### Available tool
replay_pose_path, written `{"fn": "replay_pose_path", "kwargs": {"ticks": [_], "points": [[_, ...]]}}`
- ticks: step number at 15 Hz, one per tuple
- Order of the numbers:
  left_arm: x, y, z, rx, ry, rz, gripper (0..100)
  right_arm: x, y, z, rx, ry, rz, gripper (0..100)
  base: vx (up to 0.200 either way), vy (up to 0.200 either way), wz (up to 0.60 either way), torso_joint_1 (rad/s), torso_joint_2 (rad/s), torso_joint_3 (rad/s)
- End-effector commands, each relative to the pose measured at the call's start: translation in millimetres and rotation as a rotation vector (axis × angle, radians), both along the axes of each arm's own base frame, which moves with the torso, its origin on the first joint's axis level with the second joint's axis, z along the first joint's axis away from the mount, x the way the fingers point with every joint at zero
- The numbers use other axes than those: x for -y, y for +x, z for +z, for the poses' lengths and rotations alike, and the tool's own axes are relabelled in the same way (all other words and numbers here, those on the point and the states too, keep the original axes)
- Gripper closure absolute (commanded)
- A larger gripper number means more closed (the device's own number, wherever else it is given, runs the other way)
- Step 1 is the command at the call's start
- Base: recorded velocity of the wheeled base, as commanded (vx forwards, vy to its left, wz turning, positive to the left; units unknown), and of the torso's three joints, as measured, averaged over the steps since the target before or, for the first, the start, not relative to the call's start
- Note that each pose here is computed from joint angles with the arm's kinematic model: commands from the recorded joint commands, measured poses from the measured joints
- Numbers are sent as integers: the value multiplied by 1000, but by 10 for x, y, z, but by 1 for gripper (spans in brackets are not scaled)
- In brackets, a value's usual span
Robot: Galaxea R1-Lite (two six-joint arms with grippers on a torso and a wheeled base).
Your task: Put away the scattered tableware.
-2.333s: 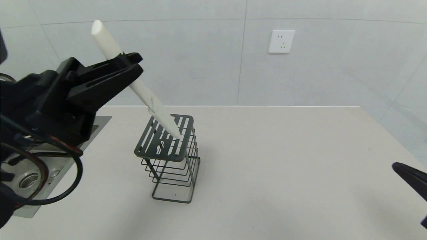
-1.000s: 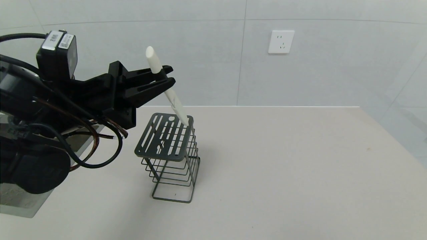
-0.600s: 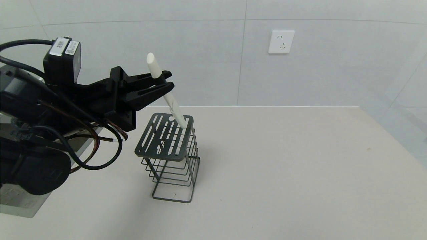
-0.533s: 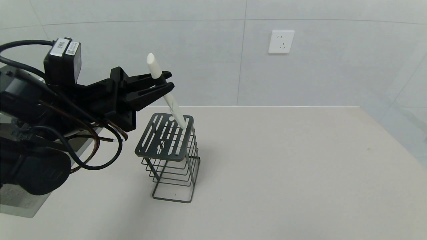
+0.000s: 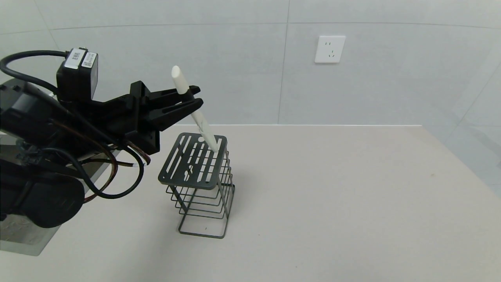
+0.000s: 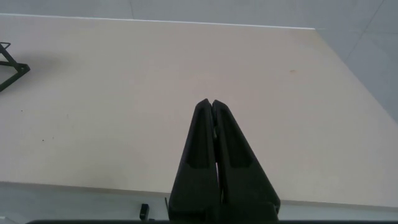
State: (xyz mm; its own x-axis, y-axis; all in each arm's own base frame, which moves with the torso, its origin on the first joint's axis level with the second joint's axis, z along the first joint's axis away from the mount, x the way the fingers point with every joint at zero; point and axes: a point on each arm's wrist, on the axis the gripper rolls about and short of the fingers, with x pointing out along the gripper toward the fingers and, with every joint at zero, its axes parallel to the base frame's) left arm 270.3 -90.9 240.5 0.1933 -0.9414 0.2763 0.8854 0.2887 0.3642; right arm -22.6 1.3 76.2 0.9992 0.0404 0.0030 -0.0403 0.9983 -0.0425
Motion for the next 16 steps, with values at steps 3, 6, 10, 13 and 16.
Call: {"fn": "replay_pose_path", "kwargs": {"ticks": [3,6,10,13,16], "points": [[-6,14,-17,3,4,4,100,0,1,0,-1,-1,1,100,0,0,0,0,0,0],[97,53,-125,-4,20,-18,100,0,1,0,-1,-1,1,100,0,0,0,0,0,0],[176,112,-233,-18,32,-28,100,0,1,2,0,-1,3,100,0,0,0,0,0,0],[155,125,-249,-25,32,-17,100,0,1,0,-1,-1,4,100,0,0,0,0,0,0],[170,167,-330,-39,31,10,100,0,1,0,-1,-1,4,100,0,0,0,0,0,0]]}}
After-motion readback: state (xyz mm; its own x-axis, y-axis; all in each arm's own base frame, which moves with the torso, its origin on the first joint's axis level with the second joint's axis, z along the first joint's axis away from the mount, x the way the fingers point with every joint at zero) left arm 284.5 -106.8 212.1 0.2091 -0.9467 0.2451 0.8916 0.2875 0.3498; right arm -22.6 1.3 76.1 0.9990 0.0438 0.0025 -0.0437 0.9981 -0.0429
